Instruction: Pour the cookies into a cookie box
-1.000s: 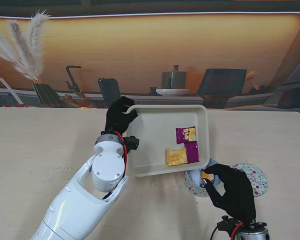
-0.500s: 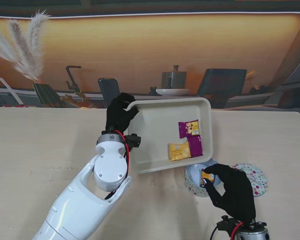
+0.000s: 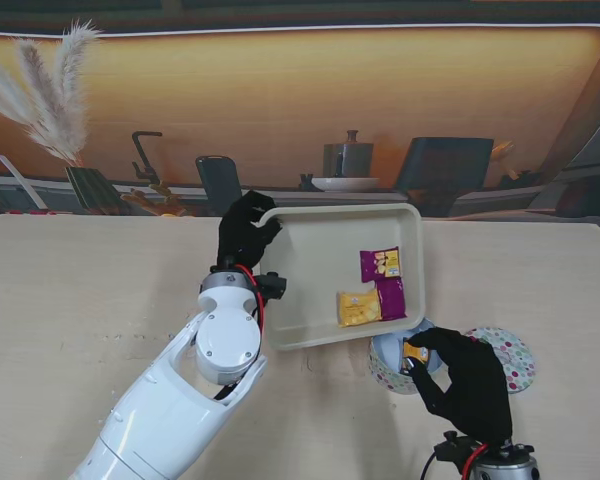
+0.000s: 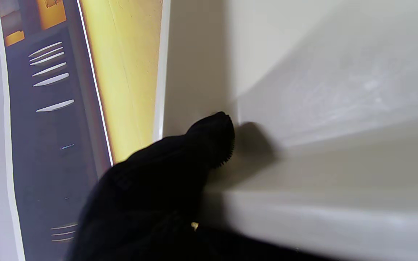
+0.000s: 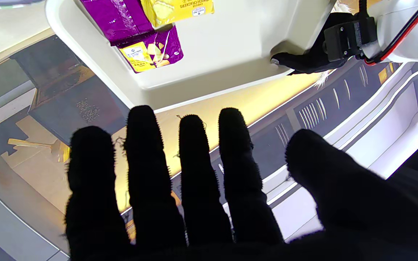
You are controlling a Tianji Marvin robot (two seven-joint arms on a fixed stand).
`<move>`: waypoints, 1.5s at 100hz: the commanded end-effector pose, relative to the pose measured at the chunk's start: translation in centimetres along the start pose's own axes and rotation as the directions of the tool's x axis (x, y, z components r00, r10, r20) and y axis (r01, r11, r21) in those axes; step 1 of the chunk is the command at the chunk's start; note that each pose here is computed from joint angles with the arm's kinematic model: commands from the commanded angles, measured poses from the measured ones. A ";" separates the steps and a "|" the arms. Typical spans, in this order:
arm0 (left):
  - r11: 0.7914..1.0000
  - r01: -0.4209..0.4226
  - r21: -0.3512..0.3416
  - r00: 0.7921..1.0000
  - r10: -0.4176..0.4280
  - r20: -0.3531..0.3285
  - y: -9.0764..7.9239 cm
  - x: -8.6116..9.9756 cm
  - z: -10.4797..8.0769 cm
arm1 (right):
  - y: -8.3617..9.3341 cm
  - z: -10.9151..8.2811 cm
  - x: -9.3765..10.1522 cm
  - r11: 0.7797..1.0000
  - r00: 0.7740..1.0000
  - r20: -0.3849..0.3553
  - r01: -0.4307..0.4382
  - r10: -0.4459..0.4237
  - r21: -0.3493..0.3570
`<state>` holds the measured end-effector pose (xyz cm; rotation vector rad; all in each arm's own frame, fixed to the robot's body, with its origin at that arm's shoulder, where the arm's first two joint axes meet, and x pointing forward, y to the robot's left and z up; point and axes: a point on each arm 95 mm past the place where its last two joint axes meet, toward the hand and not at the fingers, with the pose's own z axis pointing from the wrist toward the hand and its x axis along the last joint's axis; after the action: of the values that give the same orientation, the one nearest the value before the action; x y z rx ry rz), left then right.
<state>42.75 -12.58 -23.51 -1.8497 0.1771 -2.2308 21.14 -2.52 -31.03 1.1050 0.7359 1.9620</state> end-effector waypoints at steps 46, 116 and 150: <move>0.999 -0.017 -0.048 0.994 0.012 -0.108 -0.5 2.5 -0.6 | -0.1 -0.2 0.3 1.000 1.000 -0.002 -0.004 0.004 0.009; 0.997 -0.055 -0.045 0.991 0.049 -0.125 0.9 1.8 -0.3 | 0.1 -0.5 0.2 1.000 1.000 0.006 0.000 0.000 -0.006; 0.999 -0.021 -0.027 0.987 0.016 -0.157 0.9 2.5 -0.5 | 0.3 -0.6 0.2 1.000 1.000 0.010 0.003 -0.003 -0.014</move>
<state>42.40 -13.56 -22.78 -1.7002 0.2701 -2.3119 20.61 -2.85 -30.99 1.0924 0.7114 1.9542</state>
